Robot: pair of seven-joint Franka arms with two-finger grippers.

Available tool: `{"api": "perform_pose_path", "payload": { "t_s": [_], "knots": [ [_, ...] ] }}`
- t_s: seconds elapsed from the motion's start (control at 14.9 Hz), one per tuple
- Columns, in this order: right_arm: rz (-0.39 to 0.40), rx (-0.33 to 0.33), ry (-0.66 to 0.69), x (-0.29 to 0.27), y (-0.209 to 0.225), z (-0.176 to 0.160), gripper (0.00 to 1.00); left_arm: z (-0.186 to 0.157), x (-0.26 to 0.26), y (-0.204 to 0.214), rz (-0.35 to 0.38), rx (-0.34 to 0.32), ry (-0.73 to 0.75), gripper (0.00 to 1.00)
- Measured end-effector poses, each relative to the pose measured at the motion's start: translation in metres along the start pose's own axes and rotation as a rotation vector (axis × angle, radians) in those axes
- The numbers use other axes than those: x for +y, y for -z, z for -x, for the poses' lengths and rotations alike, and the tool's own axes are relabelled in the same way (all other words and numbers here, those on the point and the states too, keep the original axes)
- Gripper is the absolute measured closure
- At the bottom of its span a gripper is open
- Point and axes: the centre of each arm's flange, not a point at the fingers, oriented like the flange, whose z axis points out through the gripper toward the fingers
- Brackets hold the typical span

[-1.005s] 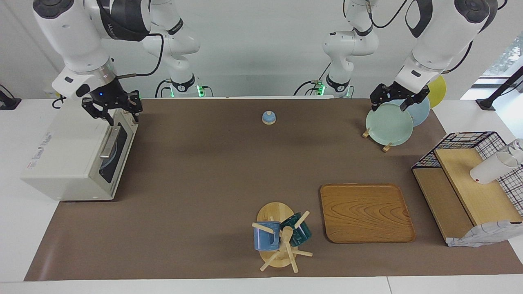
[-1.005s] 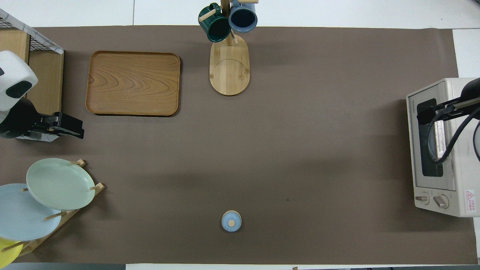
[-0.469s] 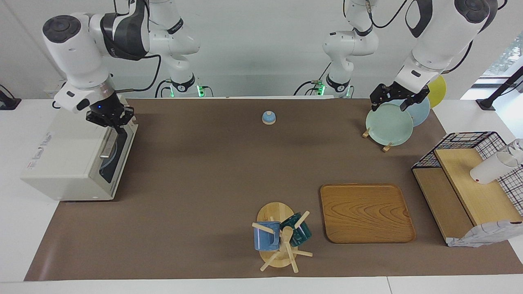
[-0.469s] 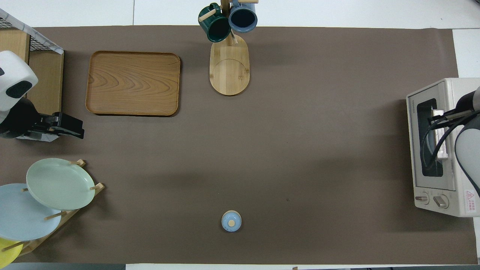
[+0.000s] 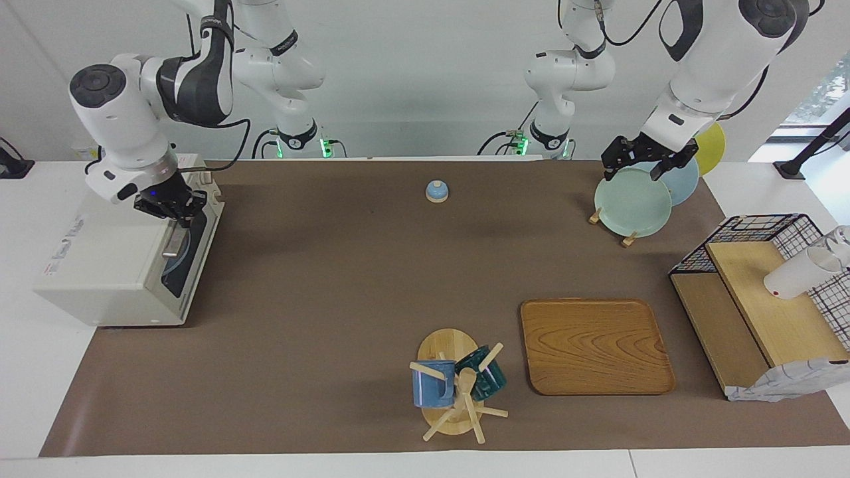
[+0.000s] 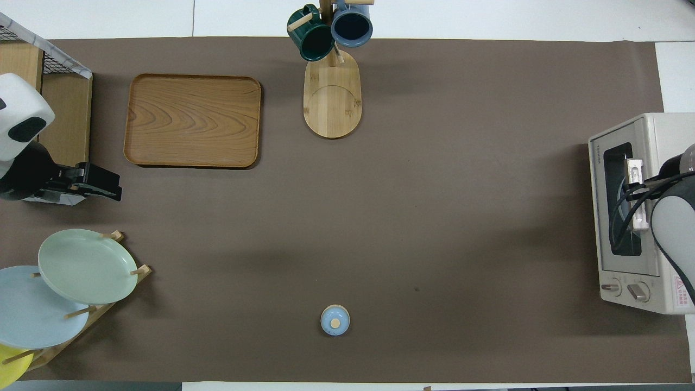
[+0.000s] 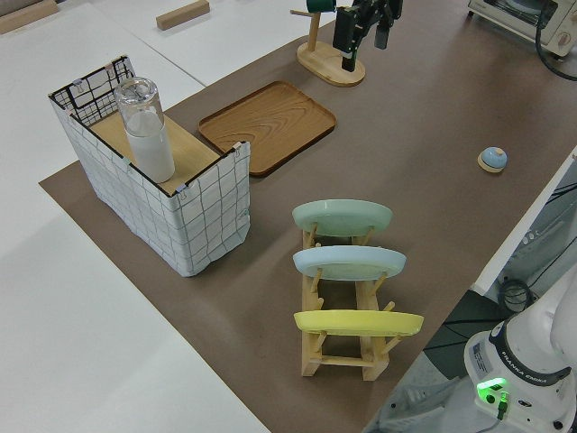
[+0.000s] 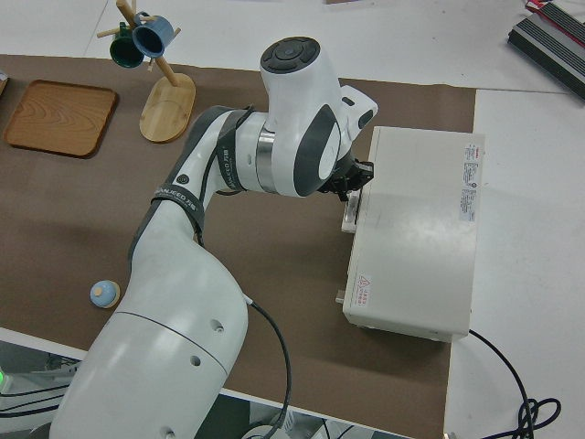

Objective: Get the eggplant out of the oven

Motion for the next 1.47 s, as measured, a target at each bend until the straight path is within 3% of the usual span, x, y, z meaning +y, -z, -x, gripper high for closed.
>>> {"api": "perform_pose_path", "payload": {
  "t_s": [0.4,0.74,1.07,1.47],
  "knots": [
    [-0.002,-0.001,0.006,-0.004,-0.007,0.001,0.99,0.0,0.0,0.0,0.0,0.0,0.0,0.0],
    [-0.04,0.038,0.037,-0.036,-0.018,-0.001,0.99,0.0,0.0,0.0,0.0,0.0,0.0,0.0],
    [-0.045,0.088,0.057,-0.102,-0.069,-0.026,0.99,0.0,0.0,0.0,0.0,0.0,0.001,0.0],
    [-0.063,0.105,0.047,-0.122,-0.115,-0.037,0.99,0.0,0.0,0.0,0.0,0.0,0.001,0.0]
  ]
}}
